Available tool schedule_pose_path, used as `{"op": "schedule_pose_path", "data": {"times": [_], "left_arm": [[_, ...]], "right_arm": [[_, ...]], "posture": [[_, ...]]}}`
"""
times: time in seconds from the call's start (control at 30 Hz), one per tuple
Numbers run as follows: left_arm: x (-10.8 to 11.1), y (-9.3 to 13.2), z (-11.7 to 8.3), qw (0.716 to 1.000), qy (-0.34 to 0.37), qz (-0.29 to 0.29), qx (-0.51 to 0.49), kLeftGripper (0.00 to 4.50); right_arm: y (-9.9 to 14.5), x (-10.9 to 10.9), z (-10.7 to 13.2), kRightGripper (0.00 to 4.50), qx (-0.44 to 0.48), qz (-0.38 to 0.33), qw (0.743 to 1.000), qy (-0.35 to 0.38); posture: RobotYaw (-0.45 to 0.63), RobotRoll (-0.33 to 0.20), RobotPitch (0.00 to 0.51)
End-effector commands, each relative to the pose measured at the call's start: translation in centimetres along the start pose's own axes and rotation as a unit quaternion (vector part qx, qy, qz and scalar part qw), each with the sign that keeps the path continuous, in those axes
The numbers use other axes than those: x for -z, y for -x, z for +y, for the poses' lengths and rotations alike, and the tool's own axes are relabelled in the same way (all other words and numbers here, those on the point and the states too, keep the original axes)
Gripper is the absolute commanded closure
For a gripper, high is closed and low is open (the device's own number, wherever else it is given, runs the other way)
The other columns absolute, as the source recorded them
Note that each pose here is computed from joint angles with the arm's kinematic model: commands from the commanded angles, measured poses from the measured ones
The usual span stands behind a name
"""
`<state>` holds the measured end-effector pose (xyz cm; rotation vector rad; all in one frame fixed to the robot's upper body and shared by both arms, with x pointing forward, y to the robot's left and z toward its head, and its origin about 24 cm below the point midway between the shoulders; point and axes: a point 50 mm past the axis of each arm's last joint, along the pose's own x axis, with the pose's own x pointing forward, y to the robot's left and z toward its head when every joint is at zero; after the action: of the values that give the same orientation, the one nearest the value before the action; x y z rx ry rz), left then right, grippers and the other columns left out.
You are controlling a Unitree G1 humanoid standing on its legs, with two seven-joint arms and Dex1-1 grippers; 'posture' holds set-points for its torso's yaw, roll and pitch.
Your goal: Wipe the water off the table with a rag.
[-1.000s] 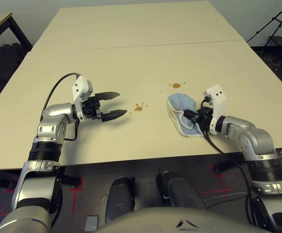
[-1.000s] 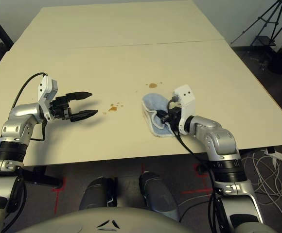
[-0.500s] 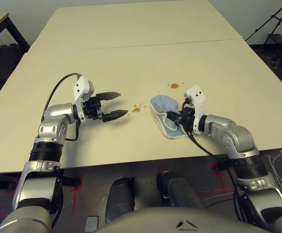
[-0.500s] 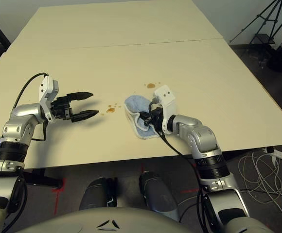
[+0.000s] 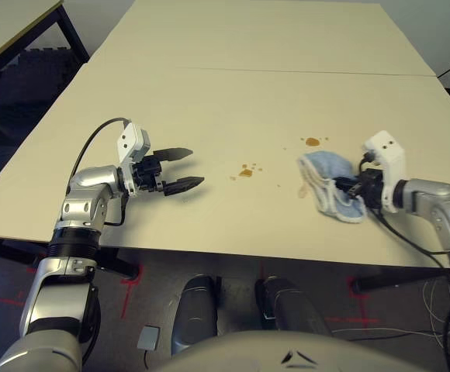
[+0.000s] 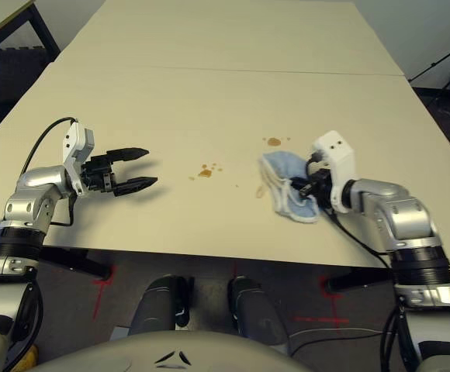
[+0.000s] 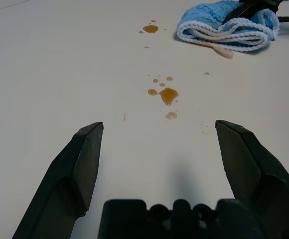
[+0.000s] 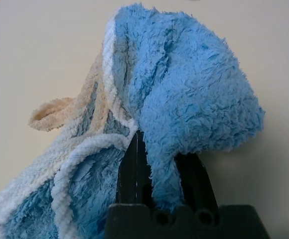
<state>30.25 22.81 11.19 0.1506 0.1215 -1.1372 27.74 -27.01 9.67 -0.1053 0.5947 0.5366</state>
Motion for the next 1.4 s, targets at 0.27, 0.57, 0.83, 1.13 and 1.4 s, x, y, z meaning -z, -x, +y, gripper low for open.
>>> {"op": "schedule_pose_path", "data": {"times": [0.27, 0.57, 0.83, 1.13, 1.4], "left_arm": [[-0.1, 0.3, 0.3, 1.000, -0.006, 0.012, 0.008, 0.00], [-0.7, 1.3, 0.2, 0.999, 0.010, 0.021, 0.038, 0.00], [-0.9, 2.1, 0.3, 0.998, 0.007, 0.040, 0.049, 0.00], [-0.9, 2.4, 0.2, 0.997, 0.005, 0.049, 0.053, 0.00], [-0.7, 2.5, -0.1, 0.997, 0.007, 0.050, 0.056, 0.00]], "right_arm": [[1.6, -2.4, 1.7, 4.43, -0.095, -0.074, 0.987, -0.108], [1.2, -4.3, 7.7, 4.43, -0.202, -0.106, 0.964, -0.136], [-2.3, -4.2, 11.0, 4.43, -0.180, -0.113, 0.967, -0.145], [-6.0, -3.6, 12.5, 4.43, -0.129, -0.092, 0.984, -0.085], [-7.9, -3.2, 13.7, 4.43, -0.140, -0.075, 0.987, -0.025]], "posture": [[-0.23, 0.000, 0.116], [-0.23, 0.000, 0.123], [-0.22, 0.000, 0.126], [-0.21, 0.000, 0.122], [-0.20, 0.000, 0.125]]}}
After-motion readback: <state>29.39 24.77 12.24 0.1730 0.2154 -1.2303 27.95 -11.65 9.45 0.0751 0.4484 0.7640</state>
